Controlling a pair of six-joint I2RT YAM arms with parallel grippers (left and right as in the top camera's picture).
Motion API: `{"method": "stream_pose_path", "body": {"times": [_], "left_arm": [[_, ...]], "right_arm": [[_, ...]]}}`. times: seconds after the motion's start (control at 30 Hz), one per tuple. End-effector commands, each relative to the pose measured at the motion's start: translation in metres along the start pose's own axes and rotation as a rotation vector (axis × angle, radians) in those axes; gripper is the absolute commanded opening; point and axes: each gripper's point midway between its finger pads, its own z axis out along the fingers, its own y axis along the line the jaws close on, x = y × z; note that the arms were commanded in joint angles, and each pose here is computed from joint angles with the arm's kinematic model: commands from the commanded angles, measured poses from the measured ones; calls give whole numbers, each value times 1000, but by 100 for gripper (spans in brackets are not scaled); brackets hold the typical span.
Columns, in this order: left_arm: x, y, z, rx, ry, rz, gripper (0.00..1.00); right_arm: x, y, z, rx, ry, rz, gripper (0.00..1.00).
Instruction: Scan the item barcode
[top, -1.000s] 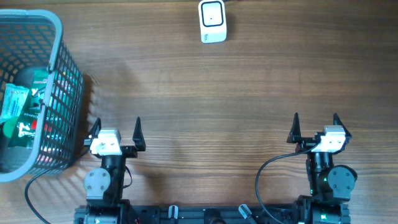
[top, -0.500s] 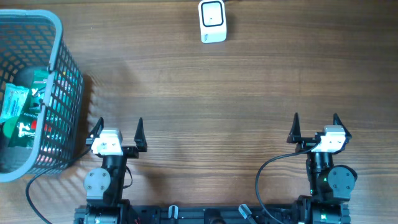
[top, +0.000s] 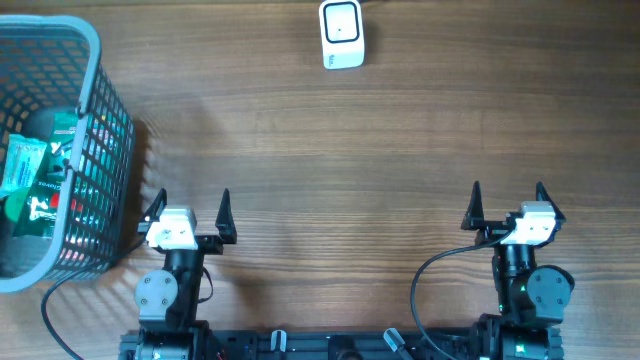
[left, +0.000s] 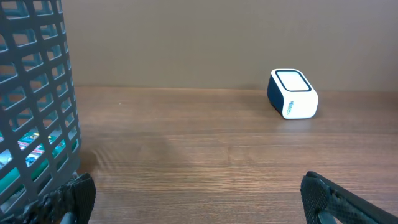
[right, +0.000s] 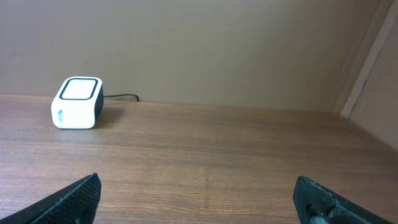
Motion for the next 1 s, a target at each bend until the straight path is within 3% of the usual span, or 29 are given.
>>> {"method": "stream_pose_path", "body": {"times": [0.0, 0.17, 0.37, 0.53, 0.67, 0.83, 0.9, 0.97], "left_arm": [[3, -5, 0, 27, 3, -10, 100], [-3, -12, 0, 66, -16, -31, 100], [-35, -15, -10, 81, -51, -100, 100], [-59, -61, -31, 350, -10, -183, 100], [-90, -68, -42, 387, 8, -278, 100], [-145, -74, -46, 372, 190, -306, 100], [-136, -87, -44, 427, 354, -345, 100], [-131, -89, -32, 433, 392, -365, 100]], "right_arm": [[1, -1, 0, 10, 4, 13, 100], [1, -1, 0, 10, 4, 14, 100], [1, -1, 0, 10, 4, 14, 100], [1, -1, 0, 10, 4, 13, 100], [1, -1, 0, 10, 4, 14, 100], [1, -1, 0, 10, 4, 14, 100], [1, -1, 0, 10, 4, 13, 100], [1, -1, 0, 10, 4, 13, 100]]}}
